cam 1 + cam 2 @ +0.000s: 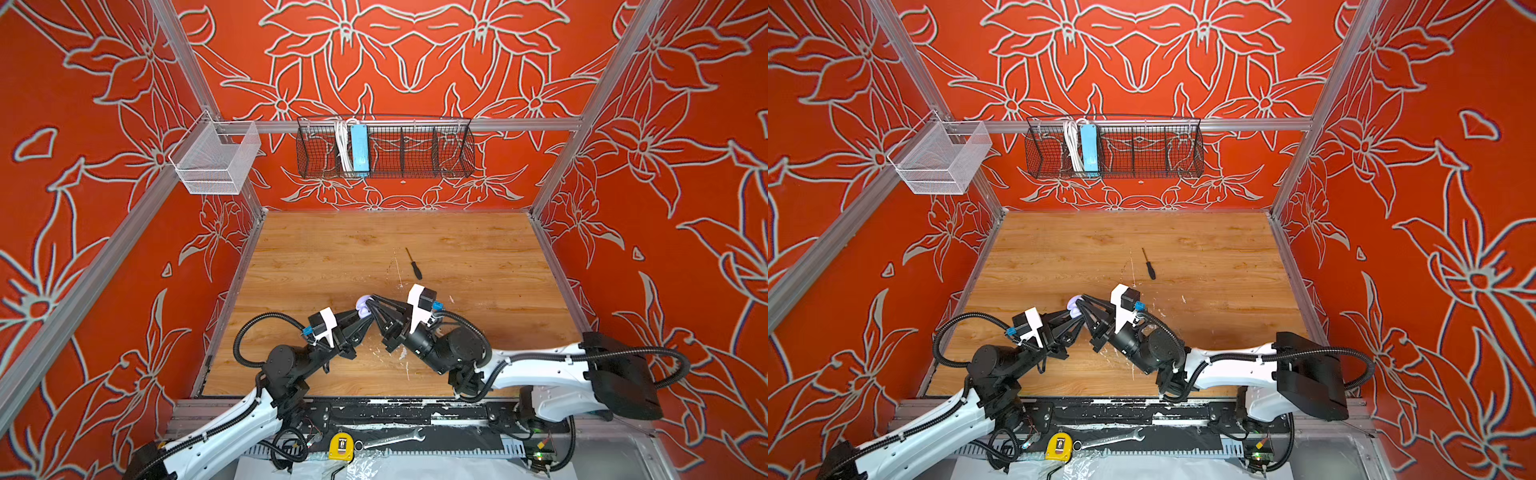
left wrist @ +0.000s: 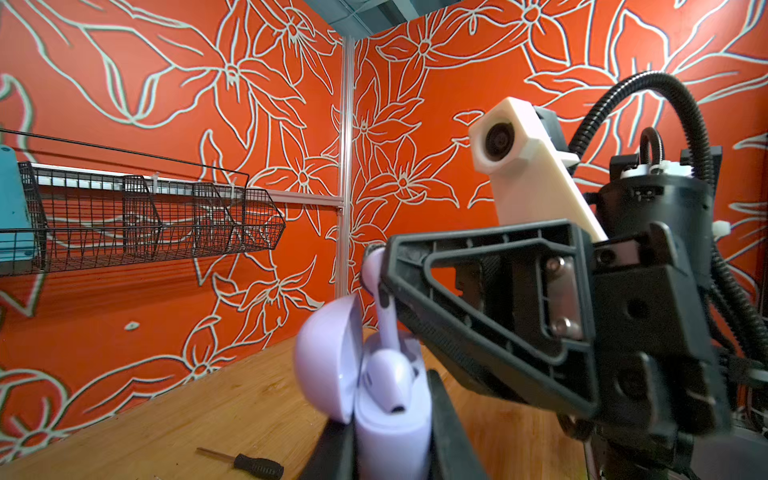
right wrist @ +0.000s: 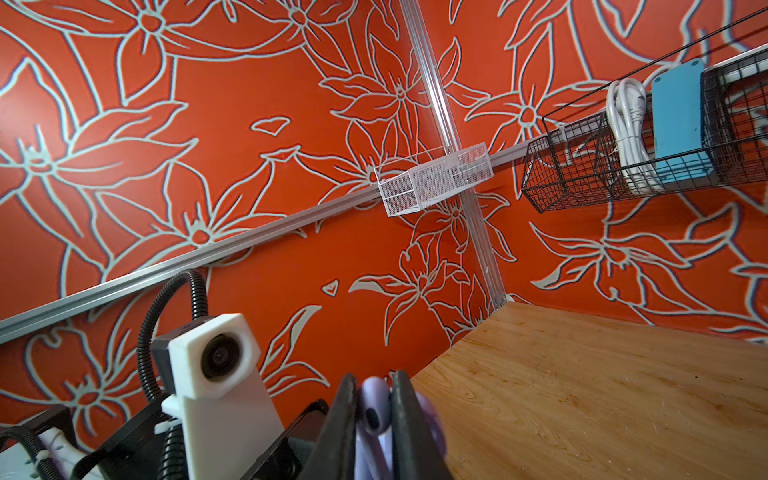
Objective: Insert the wireless bluetooth earbuds into the charging case
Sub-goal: 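Lower the earbud into the empty slot of the case with the right gripper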
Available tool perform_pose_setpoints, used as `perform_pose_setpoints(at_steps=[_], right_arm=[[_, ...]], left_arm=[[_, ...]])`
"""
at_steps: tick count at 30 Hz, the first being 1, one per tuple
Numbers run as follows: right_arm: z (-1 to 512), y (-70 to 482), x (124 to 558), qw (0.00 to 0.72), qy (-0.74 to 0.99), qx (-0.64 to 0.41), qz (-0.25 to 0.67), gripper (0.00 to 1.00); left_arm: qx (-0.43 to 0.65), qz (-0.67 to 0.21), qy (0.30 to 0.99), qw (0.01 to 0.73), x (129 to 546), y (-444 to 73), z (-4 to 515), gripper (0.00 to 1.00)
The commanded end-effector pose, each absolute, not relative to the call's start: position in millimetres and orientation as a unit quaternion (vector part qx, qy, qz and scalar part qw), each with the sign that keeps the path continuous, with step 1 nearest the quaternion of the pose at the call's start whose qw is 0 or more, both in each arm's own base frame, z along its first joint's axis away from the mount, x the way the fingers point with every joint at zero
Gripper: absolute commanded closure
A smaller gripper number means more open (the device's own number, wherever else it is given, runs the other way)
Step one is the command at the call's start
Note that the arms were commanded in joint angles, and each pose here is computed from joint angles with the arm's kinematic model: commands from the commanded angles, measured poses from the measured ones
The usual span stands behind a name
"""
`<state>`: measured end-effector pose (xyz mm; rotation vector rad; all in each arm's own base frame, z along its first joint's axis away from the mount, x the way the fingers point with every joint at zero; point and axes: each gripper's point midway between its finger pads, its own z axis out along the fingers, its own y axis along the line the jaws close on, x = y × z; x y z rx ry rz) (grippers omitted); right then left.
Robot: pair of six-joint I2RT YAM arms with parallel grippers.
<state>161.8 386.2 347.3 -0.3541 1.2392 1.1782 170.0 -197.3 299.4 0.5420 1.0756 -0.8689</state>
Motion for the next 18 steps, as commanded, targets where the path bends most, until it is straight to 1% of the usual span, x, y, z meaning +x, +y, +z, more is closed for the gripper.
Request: perform_pose_setpoints(at_steps=[1, 10, 18], right_arm=[[342, 381, 166, 0.649, 0.542, -0.142, 0.514, 0.88], [329, 376, 167, 0.641, 0.553, -0.136, 0.514, 0.88], [318, 383, 159, 0.611, 0.555, -0.142, 0.546, 0.90]], left_arm=[[0.248, -0.402, 0.468, 0.747, 163, -195, 310, 1.00], [0.247, -0.401, 0.468, 0.747, 163, -195, 310, 1.00], [0.245, -0.400, 0.469, 0.749, 164, -194, 311, 1.00]])
